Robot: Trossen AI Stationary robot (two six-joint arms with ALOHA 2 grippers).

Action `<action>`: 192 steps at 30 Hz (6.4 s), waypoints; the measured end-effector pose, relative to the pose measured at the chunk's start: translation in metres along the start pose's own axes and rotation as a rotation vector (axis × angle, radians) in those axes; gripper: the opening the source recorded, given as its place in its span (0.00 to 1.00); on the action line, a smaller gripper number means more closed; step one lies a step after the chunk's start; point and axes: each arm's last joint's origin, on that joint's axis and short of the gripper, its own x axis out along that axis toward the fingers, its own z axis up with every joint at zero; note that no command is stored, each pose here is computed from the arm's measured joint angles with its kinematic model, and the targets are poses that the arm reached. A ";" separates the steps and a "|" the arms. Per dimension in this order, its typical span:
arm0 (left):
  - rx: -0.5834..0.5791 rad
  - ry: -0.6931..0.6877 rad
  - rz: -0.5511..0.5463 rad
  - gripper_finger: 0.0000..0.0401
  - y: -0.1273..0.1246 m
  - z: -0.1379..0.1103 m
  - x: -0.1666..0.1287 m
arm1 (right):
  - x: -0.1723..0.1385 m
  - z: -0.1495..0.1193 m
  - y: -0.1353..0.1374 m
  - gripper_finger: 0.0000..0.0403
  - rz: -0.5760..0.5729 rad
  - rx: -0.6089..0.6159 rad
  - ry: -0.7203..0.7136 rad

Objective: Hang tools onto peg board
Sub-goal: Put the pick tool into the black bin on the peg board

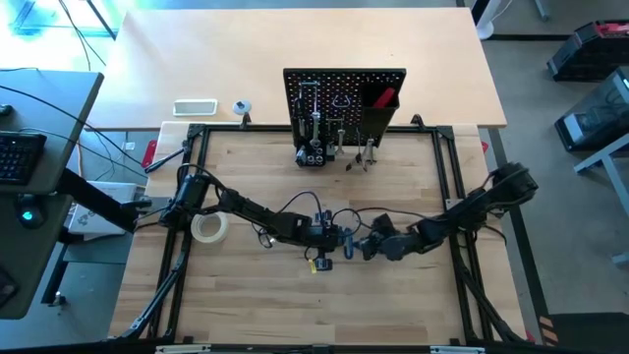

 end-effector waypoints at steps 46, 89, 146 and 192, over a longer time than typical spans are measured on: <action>-0.038 -0.033 -0.074 0.36 0.011 0.004 0.004 | 0.018 0.002 0.012 0.50 -0.033 0.027 0.010; 0.061 0.069 -0.182 0.06 0.030 0.002 -0.009 | 0.014 -0.007 0.015 0.50 -0.055 0.049 0.042; 0.104 -0.114 -0.160 0.00 0.044 -0.008 -0.035 | 0.012 -0.011 0.015 0.50 -0.049 0.062 0.024; 0.180 0.139 -0.227 0.33 0.063 0.008 -0.012 | 0.019 0.006 0.017 0.50 -0.030 0.066 -0.035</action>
